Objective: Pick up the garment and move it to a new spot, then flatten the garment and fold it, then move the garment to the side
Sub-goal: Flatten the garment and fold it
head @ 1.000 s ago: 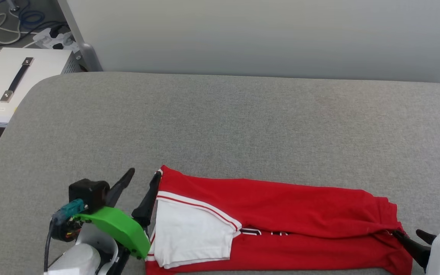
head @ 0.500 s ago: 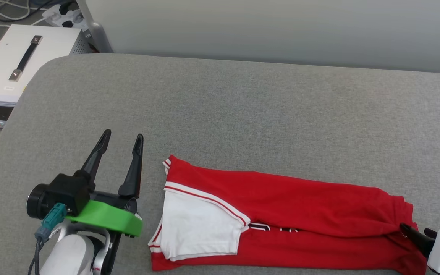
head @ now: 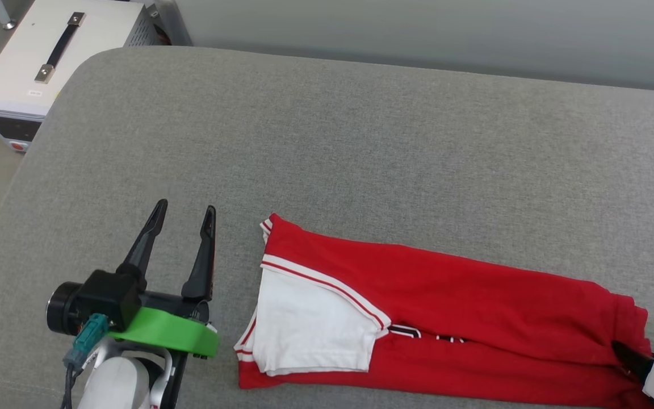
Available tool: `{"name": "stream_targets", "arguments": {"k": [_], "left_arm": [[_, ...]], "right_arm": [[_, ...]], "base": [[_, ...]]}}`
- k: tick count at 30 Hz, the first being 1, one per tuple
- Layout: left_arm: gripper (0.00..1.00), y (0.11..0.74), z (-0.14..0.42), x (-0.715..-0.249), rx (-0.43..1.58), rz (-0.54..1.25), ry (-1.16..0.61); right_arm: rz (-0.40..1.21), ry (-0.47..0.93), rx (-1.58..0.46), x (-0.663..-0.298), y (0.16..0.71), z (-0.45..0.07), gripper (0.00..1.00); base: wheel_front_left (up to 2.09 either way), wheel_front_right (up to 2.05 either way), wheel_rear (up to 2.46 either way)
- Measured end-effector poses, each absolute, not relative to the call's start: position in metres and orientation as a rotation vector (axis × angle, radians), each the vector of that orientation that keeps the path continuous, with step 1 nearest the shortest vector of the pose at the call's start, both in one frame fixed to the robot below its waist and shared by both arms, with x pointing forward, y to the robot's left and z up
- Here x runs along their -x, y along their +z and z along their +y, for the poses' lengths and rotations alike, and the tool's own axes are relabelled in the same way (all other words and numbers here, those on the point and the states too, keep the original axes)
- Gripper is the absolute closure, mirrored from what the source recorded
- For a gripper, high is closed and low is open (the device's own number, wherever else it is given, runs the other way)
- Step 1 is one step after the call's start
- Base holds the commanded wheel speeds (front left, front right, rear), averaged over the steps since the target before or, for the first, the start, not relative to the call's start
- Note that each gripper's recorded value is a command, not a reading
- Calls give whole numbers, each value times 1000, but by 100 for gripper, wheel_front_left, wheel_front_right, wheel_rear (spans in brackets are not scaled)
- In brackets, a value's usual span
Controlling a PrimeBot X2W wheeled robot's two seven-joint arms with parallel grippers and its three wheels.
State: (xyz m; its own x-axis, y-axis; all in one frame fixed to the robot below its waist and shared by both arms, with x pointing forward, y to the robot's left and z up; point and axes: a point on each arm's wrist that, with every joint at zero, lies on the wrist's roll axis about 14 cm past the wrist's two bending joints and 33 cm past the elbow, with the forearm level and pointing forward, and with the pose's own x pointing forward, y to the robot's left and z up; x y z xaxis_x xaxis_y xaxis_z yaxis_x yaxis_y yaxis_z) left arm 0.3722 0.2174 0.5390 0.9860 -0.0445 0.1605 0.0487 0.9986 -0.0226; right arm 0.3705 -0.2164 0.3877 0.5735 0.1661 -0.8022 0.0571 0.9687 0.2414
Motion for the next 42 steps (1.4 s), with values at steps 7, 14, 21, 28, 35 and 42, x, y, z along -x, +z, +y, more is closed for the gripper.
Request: {"name": "stream_targets", "arguments": {"k": [7,14,21,28,35,42], "left_arm": [[0,532,225,-371,34,-141,-12],[0,533,218,-371,38,-143,-34],[0,533,213,-373,45,-146,-57],[0,533,212,-372,48,-145,-60],[0,538,212,-370,49,-158,-63],[0,541,208,-370,59,-170,-76]], "right_arm": [[1013,69,-269,-370,371,-210,0],[1031,130,-321,-365,367,-189,0],[1023,192,-361,-363,365,-165,0],[993,181,-359,-364,363,-170,100],[892,141,-356,-373,373,-186,100],[824,6,-238,-376,386,-251,100]], "base": [[0,0,0],[0,0,0],[0,0,0],[0,0,0],[0,0,0],[0,0,0]]}}
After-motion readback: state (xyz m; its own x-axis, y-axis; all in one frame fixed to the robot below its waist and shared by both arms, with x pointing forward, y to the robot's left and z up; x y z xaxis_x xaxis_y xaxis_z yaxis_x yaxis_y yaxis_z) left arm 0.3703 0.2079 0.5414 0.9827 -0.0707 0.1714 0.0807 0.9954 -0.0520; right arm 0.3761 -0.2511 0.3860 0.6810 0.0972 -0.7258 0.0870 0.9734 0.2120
